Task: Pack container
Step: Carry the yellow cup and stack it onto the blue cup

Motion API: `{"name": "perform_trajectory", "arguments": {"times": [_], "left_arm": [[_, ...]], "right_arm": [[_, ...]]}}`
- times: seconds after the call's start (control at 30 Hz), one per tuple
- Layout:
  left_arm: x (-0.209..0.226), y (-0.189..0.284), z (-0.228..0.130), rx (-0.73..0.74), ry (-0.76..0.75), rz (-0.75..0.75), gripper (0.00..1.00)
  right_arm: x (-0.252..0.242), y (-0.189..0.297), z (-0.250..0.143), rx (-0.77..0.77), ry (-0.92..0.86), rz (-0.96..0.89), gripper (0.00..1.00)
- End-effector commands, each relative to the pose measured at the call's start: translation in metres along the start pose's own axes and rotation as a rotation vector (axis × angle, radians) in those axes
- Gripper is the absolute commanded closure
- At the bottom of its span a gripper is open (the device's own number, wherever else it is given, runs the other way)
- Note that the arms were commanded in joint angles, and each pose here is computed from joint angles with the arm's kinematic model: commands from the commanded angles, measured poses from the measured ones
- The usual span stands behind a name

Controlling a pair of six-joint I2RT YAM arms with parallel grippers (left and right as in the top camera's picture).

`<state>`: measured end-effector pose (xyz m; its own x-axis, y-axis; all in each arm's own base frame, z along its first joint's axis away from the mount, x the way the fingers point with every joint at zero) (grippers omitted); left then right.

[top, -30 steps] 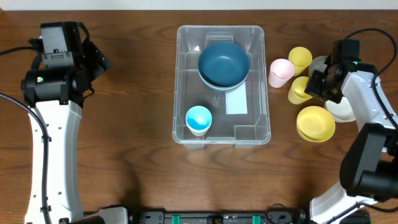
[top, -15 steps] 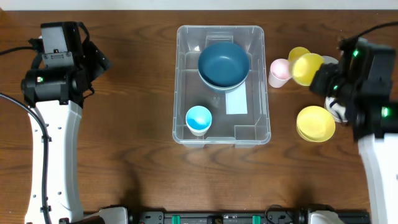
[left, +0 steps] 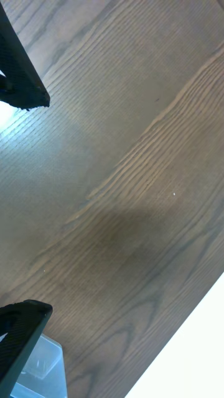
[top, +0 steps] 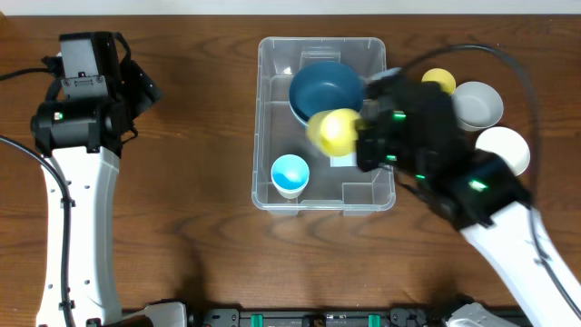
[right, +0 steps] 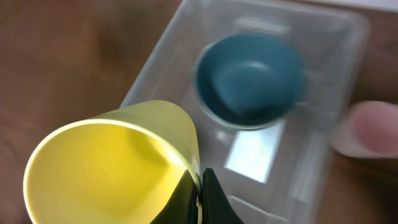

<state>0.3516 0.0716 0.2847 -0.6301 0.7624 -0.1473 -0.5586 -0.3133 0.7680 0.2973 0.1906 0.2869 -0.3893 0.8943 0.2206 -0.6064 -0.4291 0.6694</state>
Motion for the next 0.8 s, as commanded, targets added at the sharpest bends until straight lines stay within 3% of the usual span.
{"name": "perform_trajectory", "arguments": {"times": [0.0,0.3,0.77], "left_arm": [[0.001,0.004,0.005,-0.017,-0.001,0.004,0.02],[0.001,0.004,0.005,-0.017,-0.001,0.003,0.02],[0.001,0.004,0.005,-0.017,-0.001,0.004,0.03]], "right_arm": [[0.023,-0.033,-0.015,0.081,0.062,0.028,0.98],[0.058,-0.095,-0.059,0.254,0.145,0.058,0.99],[0.054,-0.099,-0.067,0.286,0.153,0.029,0.99]]}}
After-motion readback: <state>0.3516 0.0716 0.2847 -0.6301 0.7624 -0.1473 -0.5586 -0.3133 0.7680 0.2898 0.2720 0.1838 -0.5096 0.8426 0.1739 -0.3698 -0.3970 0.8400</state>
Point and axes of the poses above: each gripper's point midway between its finger pads, its own y axis back along the fingers, its own x axis along the line the jaws close on, z = x × y, the point moved 2 cm from there along y, back along the fingers
